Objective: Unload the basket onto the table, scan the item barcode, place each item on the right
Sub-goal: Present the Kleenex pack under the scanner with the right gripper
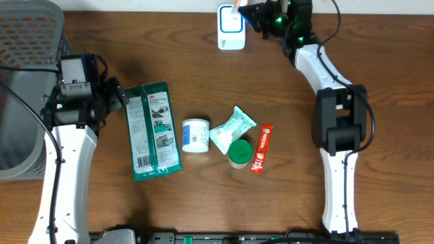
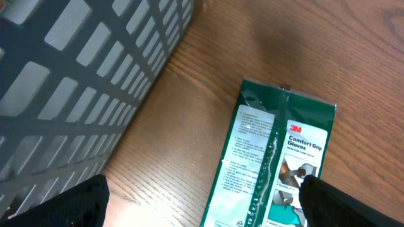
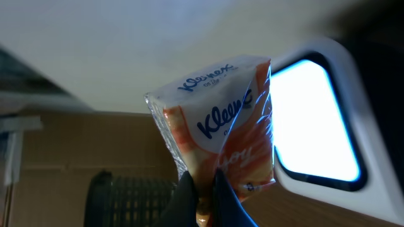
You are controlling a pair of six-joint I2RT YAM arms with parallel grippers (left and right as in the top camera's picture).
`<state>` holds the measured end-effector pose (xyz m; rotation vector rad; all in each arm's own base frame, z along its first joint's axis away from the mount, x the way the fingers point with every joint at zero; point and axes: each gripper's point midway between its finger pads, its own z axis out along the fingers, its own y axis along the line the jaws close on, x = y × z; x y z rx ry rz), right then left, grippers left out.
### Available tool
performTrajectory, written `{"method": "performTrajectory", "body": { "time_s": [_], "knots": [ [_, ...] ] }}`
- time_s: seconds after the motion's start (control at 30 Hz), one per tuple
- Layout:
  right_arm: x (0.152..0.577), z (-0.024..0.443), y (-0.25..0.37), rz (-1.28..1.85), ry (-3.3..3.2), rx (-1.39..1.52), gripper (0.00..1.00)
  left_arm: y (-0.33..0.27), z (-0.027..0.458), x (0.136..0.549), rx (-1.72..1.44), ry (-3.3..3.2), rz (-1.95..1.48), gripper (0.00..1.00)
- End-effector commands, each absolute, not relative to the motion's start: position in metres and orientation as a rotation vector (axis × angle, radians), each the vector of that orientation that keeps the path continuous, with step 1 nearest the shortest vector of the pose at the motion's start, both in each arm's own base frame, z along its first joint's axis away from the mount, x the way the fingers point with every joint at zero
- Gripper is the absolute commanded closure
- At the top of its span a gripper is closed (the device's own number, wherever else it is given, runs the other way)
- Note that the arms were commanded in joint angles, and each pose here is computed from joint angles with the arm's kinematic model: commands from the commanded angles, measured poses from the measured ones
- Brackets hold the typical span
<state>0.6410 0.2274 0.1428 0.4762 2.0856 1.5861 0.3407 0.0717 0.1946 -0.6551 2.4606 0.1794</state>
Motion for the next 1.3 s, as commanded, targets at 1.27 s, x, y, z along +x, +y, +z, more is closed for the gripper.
{"method": "performTrajectory", "body": {
  "time_s": [1.27],
  "knots": [
    [0.642,0.103,0.256,1.663,2.085,0.552,0.99,0.075,0.204,0.343,-0.663,2.434,0.189,0.04]
  ]
}}
